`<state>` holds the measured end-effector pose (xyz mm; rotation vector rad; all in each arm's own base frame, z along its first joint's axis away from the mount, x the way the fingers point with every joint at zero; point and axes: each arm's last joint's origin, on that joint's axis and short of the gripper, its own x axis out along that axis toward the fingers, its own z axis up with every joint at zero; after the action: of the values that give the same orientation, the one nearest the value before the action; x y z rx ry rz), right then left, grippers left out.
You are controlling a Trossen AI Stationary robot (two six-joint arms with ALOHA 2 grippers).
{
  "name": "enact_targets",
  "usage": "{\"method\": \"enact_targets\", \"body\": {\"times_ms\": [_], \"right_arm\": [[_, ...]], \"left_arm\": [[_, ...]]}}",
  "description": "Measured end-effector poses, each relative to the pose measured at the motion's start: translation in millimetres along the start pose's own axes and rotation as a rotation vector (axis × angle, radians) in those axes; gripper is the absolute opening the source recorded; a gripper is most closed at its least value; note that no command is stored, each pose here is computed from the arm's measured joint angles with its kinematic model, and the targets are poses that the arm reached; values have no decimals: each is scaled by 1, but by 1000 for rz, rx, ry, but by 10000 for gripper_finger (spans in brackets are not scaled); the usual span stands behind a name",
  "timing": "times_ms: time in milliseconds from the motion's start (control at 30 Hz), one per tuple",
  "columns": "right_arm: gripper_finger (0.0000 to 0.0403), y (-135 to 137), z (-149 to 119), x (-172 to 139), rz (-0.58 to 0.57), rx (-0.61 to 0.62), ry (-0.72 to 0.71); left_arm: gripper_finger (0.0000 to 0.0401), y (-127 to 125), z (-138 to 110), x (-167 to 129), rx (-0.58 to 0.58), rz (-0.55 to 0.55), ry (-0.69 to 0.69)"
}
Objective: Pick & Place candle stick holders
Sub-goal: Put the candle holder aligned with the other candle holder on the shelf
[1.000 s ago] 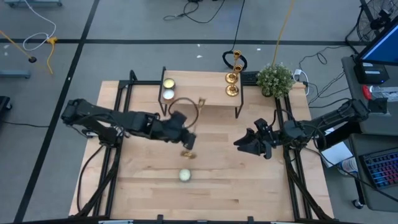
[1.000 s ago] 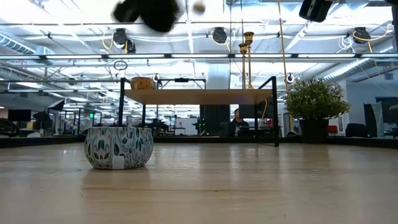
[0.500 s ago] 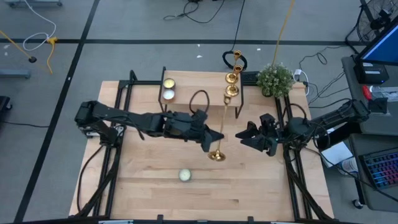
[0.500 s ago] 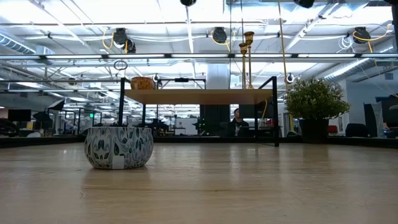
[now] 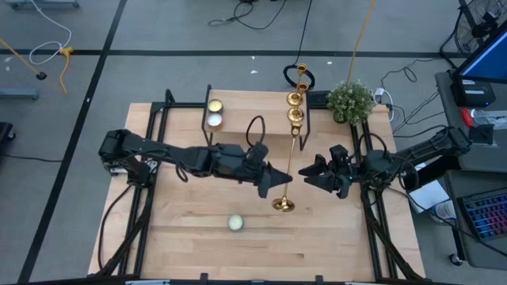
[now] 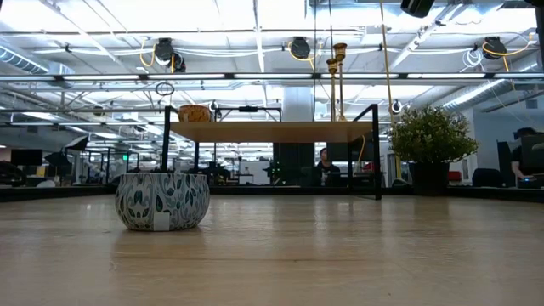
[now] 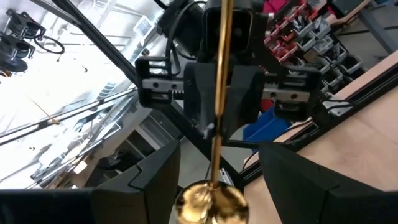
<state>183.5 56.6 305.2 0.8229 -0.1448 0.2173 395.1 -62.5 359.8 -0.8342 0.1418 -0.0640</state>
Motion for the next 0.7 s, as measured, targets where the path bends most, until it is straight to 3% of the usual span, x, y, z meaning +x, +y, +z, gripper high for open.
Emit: {"method": "enact_targets", "body": {"times_ms": [267,467,700], "right_arm": [[214,0,0,0,-3,-3,-3],[215,-3,3,1,-11,-3,-21],[214,-3,4,2,-6,1,-28]], "left_arm": [[16,0,-6,4,-2,-20,26],[16,1,-8,31,-4,-48,41],[16,-7,1,54,60,11,113]]}}
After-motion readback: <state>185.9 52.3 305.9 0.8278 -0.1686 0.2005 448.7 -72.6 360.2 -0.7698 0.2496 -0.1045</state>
